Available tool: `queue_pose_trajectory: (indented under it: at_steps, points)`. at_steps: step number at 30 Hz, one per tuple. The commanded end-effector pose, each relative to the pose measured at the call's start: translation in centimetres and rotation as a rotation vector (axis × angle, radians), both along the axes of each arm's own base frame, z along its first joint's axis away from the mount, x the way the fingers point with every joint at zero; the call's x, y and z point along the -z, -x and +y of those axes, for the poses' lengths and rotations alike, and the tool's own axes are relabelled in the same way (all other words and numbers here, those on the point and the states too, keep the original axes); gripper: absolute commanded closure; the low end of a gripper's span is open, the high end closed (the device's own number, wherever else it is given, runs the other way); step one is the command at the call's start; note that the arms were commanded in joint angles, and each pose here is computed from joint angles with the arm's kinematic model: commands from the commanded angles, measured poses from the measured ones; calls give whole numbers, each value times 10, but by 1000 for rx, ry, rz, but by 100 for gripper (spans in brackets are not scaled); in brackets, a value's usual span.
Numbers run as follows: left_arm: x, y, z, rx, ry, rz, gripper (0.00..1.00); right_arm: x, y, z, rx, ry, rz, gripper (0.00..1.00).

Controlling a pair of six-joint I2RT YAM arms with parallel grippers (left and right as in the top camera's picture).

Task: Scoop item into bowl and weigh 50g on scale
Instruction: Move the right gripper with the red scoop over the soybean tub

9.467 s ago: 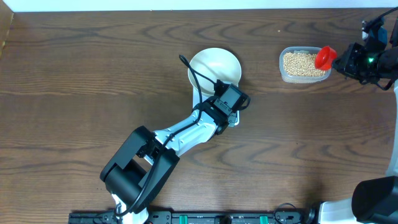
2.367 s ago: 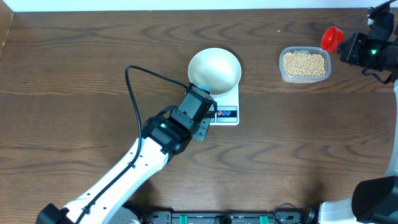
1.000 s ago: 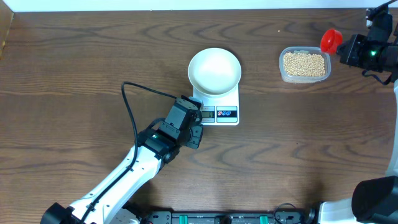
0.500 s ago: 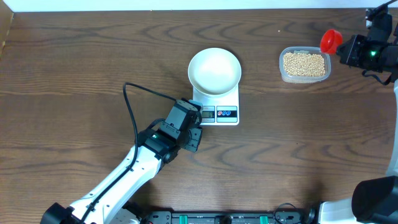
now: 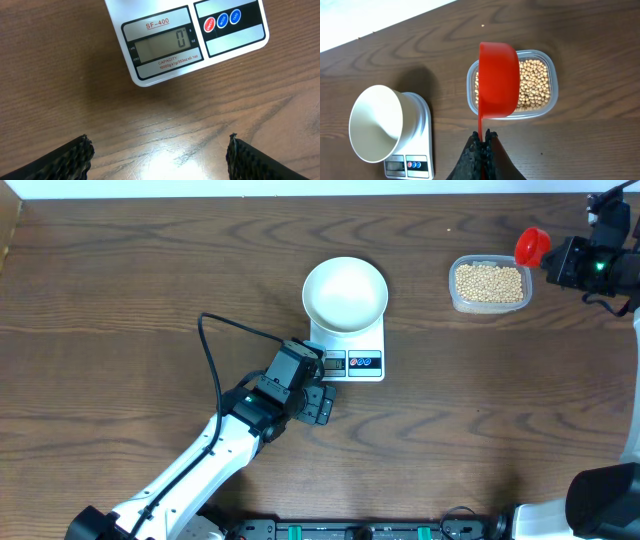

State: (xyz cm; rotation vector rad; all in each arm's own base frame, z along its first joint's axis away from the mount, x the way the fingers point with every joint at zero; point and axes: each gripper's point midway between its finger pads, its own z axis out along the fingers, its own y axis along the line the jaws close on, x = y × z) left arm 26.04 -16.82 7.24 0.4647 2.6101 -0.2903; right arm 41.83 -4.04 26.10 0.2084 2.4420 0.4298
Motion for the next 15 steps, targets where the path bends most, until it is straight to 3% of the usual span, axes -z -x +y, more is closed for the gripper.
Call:
queue_pose_trajectory:
  at_steps: [1,15]
  points:
    - [-3,-1,2,2,-4,-12,12,-7,-1,3,-21,6,-20,99]
    - [-3,-1,2,2,-3,-12,12,-6,1,3,-29,11,-14,99]
